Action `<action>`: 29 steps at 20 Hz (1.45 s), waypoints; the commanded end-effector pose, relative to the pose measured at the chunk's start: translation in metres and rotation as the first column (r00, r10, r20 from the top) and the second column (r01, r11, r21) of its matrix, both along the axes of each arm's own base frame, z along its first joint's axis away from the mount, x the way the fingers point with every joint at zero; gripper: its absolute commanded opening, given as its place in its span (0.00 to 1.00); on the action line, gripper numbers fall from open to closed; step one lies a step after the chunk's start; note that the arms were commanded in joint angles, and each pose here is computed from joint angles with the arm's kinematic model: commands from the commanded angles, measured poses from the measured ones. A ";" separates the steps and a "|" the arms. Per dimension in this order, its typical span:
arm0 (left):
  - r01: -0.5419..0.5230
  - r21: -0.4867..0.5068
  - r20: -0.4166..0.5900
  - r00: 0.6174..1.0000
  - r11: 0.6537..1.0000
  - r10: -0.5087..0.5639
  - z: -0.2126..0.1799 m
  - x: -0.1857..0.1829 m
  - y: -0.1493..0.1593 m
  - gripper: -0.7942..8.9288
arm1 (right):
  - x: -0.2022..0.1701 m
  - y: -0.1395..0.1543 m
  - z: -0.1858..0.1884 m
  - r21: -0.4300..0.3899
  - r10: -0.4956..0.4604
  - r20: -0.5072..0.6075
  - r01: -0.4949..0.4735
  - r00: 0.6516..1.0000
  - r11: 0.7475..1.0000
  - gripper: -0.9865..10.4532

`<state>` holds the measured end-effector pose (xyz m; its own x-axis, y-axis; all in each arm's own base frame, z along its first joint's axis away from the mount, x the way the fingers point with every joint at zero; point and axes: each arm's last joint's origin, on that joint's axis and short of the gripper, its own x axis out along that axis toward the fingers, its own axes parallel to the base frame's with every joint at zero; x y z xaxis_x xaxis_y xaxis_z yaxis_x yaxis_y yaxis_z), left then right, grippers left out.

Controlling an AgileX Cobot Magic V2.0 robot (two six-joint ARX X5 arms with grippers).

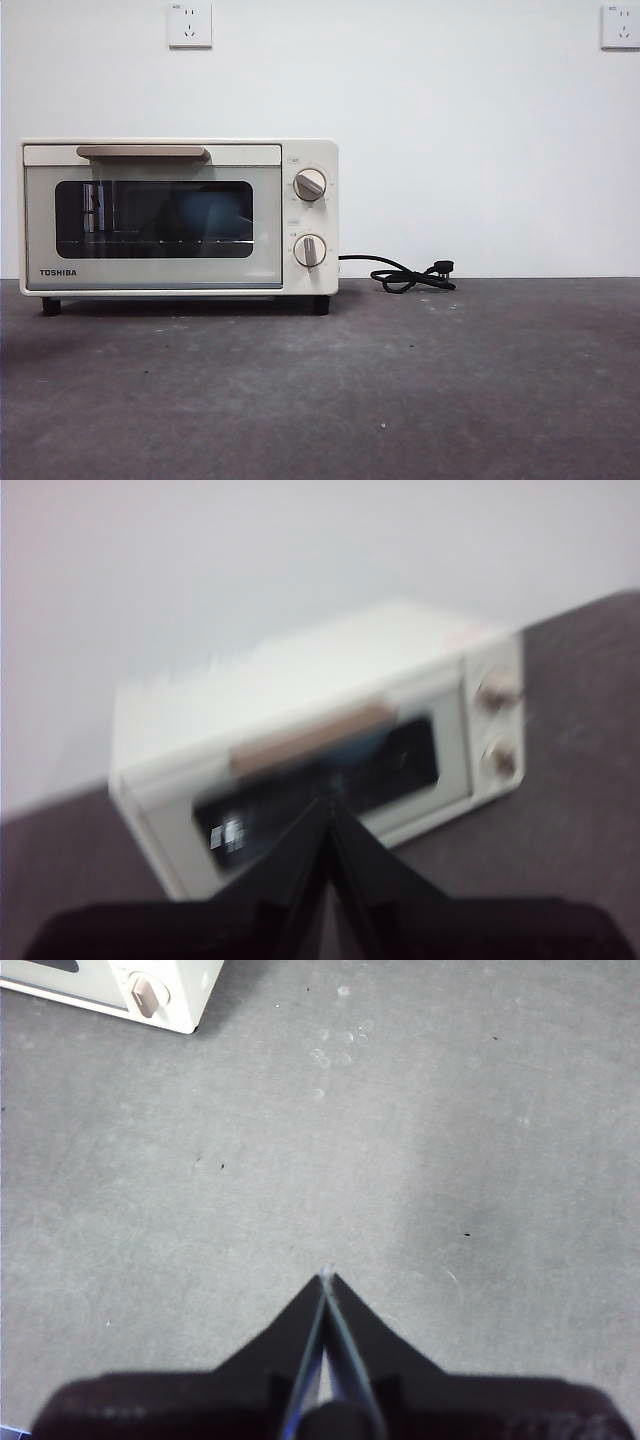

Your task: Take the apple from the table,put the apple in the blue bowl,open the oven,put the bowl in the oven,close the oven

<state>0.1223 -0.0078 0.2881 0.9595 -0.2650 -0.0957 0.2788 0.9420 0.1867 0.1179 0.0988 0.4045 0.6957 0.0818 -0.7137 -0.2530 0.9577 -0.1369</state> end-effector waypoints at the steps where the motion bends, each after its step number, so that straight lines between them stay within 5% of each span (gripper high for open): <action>1: -0.101 -0.056 -0.057 0.994 0.993 0.098 -0.044 -0.003 0.002 0.08 | 0.001 0.001 -0.002 0.004 -0.009 -0.004 0.009 1.000 1.000 0.09; 12: -0.150 -0.129 -0.003 0.989 0.980 0.151 -0.129 -0.025 0.002 0.08 | 0.001 0.001 -0.002 0.004 -0.009 -0.004 0.009 1.000 1.000 0.09; 19: -0.284 -0.090 -0.100 0.956 0.955 0.275 -0.139 -0.026 0.006 0.08 | 0.001 0.001 -0.002 0.004 -0.009 -0.003 0.009 1.000 1.000 0.09; 29: -0.254 -0.104 -0.110 0.964 0.962 0.243 -0.139 -0.026 0.005 0.08 | 0.001 0.001 -0.002 0.004 -0.009 -0.003 0.009 1.000 1.000 0.09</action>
